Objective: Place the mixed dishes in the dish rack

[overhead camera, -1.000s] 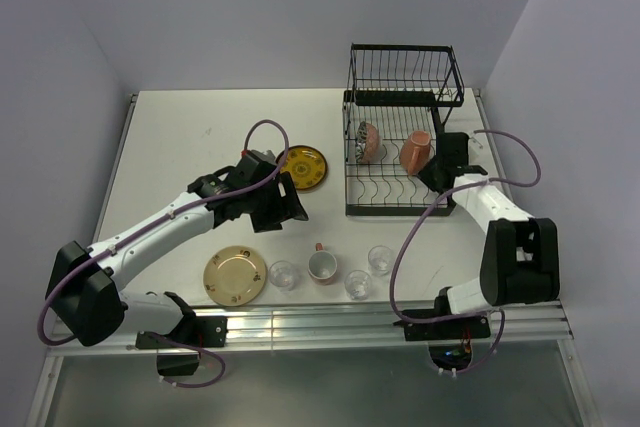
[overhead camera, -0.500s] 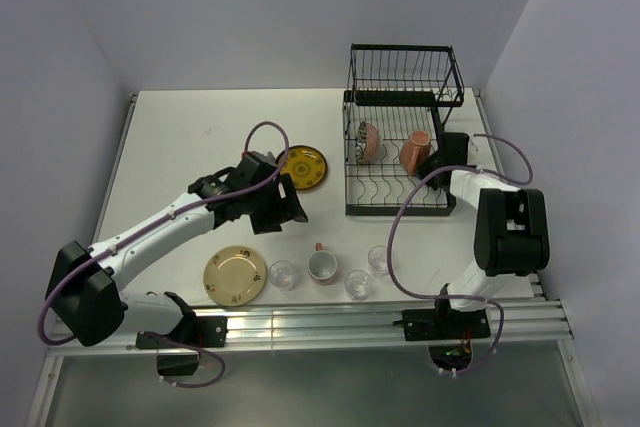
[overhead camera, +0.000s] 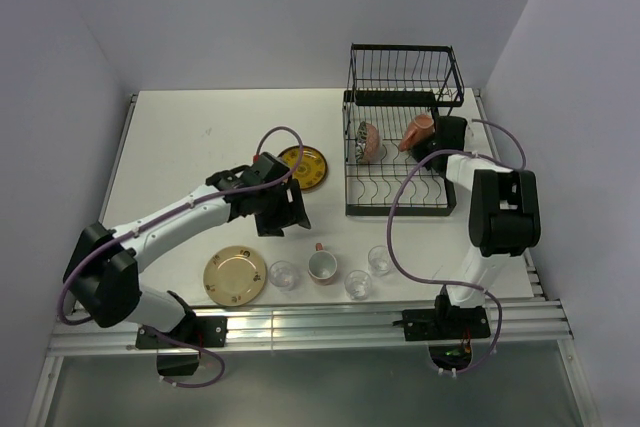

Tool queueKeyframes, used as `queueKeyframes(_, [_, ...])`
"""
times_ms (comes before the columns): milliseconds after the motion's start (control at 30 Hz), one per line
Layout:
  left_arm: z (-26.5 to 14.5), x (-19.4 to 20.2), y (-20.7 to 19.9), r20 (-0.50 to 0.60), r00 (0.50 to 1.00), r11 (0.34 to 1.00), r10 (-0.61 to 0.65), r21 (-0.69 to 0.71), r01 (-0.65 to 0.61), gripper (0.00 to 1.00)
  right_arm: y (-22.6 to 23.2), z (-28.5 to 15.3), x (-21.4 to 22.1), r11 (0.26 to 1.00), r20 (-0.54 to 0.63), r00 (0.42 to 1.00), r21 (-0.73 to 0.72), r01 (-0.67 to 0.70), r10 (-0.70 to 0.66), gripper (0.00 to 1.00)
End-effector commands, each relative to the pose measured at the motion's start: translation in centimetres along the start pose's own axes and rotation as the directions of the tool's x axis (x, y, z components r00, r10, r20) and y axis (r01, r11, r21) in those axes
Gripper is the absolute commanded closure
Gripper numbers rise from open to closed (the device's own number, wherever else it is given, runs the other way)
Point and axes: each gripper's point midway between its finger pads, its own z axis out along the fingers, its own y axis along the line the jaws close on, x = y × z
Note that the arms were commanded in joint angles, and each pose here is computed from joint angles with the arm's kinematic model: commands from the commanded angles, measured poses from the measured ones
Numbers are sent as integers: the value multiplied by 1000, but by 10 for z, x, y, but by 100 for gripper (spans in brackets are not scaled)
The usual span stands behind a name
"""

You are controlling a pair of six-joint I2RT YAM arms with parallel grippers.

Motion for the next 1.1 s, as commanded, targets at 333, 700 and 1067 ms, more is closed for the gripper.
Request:
queueKeyframes(333, [0, 7, -30, -37, 987, 986, 157, 61, -154, 30, 16, -4, 1, 997, 0, 1000, -82, -13, 13, 100])
queueKeyframes(700, [3, 19, -20, -94, 964, 969, 247, 7, -247, 35, -1, -95, 10, 997, 8, 998, -54, 59, -59, 100])
queueKeyframes(1067, [7, 45, -23, -134, 933, 941, 334, -10, -338, 38, 17, -203, 26, 969, 33, 985, -179, 170, -167, 100])
